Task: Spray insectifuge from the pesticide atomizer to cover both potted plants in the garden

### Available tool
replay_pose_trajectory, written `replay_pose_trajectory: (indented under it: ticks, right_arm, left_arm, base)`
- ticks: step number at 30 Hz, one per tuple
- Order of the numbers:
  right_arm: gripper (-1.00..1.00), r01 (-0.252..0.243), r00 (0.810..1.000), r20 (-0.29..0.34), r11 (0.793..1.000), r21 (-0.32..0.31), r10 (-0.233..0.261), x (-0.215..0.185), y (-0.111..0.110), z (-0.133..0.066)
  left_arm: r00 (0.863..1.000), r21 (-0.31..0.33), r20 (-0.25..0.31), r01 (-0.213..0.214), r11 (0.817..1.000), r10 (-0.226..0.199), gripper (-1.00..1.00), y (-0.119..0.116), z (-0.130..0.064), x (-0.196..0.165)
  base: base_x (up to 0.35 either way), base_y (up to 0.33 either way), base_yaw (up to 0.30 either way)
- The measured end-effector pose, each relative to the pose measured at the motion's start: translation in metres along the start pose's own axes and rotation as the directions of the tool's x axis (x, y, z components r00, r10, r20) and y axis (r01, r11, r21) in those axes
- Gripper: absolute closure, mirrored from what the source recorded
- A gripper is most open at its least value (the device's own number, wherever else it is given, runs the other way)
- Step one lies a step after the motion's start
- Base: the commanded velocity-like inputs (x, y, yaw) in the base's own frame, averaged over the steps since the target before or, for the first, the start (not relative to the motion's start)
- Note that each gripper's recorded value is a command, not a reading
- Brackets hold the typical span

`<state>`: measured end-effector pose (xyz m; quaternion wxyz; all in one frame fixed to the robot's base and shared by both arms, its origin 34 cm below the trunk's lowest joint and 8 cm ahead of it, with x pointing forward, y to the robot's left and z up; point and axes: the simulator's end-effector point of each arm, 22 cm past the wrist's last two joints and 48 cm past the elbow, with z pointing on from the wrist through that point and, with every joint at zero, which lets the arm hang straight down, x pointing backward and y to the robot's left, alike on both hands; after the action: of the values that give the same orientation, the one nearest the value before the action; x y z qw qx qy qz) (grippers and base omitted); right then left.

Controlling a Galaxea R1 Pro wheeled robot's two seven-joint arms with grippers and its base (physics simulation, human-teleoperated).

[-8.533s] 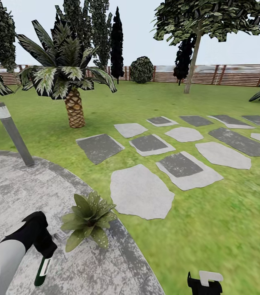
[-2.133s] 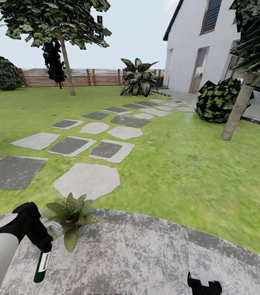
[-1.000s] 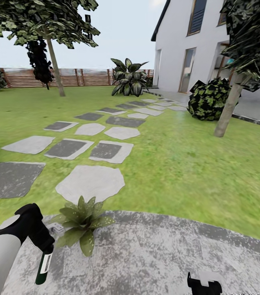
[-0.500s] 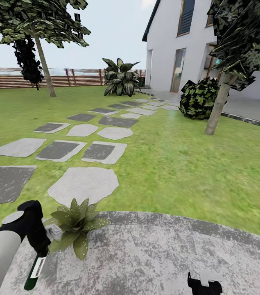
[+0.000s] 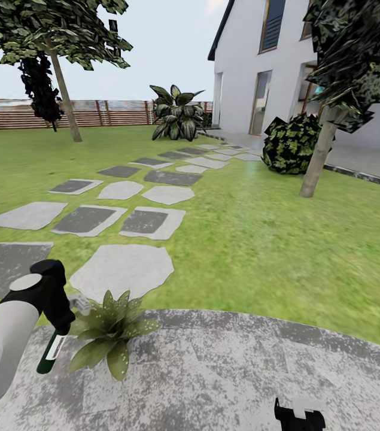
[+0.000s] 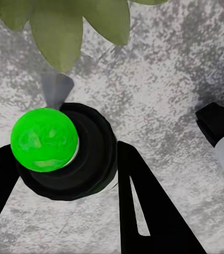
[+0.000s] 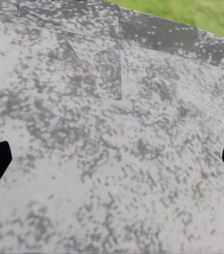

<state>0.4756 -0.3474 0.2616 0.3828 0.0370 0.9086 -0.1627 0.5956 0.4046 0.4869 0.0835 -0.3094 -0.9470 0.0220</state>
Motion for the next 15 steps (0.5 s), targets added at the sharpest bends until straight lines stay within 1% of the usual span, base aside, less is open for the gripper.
replay_pose_trajectory:
  ticks: [8, 11, 15]
  right_arm:
    - [-1.0, 0.0, 1.0, 0.001, 1.0, 0.0, 0.0, 0.0, 0.0, 0.0]
    - [-1.0, -0.001, 1.0, 0.001, 1.0, 0.002, 0.001, -0.001, 0.0, 0.0]
    - [-1.0, -0.001, 1.0, 0.001, 1.0, 0.002, 0.001, -0.001, -0.001, 0.0]
  left_arm:
    - [1.0, 0.004, -0.009, -0.002, 1.0, 0.002, 1.0, -0.003, 0.004, 0.002]
    - [1.0, 0.01, -0.012, -0.008, 1.0, 0.008, 1.0, -0.006, 0.007, 0.001]
    - [1.0, 0.027, -0.017, -0.023, 0.999, 0.024, 1.0, -0.015, 0.012, -0.004]
  base:
    - [0.268, 0.161, 0.0]
    - [0.092, 0.057, -0.035]
    - [0.014, 0.009, -0.213]
